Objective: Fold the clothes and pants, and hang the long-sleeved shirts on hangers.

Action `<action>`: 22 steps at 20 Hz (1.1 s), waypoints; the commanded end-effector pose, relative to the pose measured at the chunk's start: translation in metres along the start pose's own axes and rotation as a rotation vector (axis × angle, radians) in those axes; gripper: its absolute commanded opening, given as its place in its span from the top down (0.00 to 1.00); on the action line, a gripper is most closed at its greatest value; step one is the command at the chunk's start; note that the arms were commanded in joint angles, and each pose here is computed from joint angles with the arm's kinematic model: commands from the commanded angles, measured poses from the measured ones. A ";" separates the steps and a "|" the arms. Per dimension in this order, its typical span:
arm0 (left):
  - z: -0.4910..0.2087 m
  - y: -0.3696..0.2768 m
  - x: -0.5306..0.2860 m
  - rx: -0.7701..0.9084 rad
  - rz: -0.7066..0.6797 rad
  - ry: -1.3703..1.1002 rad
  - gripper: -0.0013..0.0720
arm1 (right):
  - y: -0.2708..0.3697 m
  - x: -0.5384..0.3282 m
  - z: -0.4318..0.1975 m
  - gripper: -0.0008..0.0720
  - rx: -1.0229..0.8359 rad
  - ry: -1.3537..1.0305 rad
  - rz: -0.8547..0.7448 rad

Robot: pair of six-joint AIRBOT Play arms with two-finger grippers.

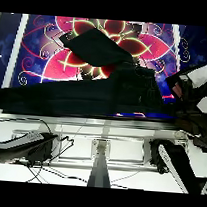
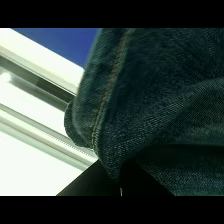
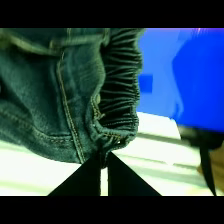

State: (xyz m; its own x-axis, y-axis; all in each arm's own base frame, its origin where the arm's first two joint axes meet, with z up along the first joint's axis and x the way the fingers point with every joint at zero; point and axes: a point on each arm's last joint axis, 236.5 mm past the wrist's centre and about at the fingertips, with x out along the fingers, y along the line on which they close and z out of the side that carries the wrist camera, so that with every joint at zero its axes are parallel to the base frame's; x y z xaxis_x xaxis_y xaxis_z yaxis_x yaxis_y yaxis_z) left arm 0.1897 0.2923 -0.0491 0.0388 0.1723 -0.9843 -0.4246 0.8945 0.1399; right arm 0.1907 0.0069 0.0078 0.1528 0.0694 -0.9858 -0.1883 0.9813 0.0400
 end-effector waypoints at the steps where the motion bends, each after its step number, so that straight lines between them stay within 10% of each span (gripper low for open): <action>1: 0.003 -0.003 0.005 0.052 -0.009 0.001 0.96 | 0.006 0.002 -0.022 0.95 -0.184 0.073 0.027; 6: 0.100 -0.020 -0.044 0.031 0.028 -0.292 0.96 | -0.016 -0.009 0.070 0.95 -0.195 -0.303 -0.101; 10: 0.242 -0.067 -0.206 0.048 0.080 -0.849 0.97 | -0.050 -0.124 0.199 0.95 -0.052 -0.952 -0.274; 14: 0.280 -0.113 -0.353 0.113 0.069 -1.203 0.96 | -0.057 -0.210 0.260 0.95 -0.046 -1.090 -0.292; 22: 0.159 -0.101 -0.092 0.147 0.020 -0.376 0.96 | -0.030 -0.006 0.112 0.95 0.033 -0.237 -0.063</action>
State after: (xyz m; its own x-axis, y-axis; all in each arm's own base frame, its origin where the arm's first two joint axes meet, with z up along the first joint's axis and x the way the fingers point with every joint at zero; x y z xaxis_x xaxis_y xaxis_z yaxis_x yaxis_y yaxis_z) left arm 0.4281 0.2579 0.1390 0.5984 0.3834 -0.7035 -0.3171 0.9197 0.2315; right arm 0.3741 -0.0095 0.1171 0.6950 0.0145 -0.7188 -0.1137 0.9894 -0.0900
